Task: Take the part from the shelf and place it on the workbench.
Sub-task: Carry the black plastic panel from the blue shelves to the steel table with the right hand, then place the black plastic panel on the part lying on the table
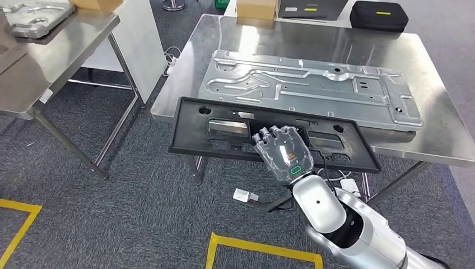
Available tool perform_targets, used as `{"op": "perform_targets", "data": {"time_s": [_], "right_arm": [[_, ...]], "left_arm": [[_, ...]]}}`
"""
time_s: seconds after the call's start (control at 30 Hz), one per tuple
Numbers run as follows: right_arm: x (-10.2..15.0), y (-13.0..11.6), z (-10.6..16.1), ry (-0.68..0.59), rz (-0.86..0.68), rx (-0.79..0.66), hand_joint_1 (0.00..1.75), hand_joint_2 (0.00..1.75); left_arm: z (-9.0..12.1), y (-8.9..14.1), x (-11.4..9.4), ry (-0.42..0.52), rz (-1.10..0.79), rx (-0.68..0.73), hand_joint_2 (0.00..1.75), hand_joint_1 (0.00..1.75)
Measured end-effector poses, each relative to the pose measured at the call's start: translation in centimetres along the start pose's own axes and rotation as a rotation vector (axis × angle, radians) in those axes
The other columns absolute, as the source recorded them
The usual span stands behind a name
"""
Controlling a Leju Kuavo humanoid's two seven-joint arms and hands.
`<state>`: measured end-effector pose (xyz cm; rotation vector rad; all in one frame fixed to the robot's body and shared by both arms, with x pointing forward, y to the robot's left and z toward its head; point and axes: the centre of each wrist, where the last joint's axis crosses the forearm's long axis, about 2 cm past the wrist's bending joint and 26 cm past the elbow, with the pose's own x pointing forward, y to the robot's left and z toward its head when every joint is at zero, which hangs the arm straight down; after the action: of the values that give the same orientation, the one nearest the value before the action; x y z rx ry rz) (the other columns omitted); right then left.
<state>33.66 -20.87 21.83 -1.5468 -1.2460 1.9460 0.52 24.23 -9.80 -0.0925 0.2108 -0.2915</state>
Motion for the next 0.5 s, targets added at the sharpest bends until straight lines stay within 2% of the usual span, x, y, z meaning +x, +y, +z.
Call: {"op": "perform_targets", "data": {"time_s": [0.27,0.5], "right_arm": [[-0.5,0.6,-0.3,0.047,0.005,0.039,1.75,1.75],[-3.8,2.0,-1.8,0.147,0.005,0.089,1.75,1.75]], "left_arm": [[0.0,-0.1,-0.2,-0.005,-0.003,-0.010,1.75,0.00],[0.0,0.1,-0.5,-0.013,-0.023,-0.022,1.75,0.00]]}}
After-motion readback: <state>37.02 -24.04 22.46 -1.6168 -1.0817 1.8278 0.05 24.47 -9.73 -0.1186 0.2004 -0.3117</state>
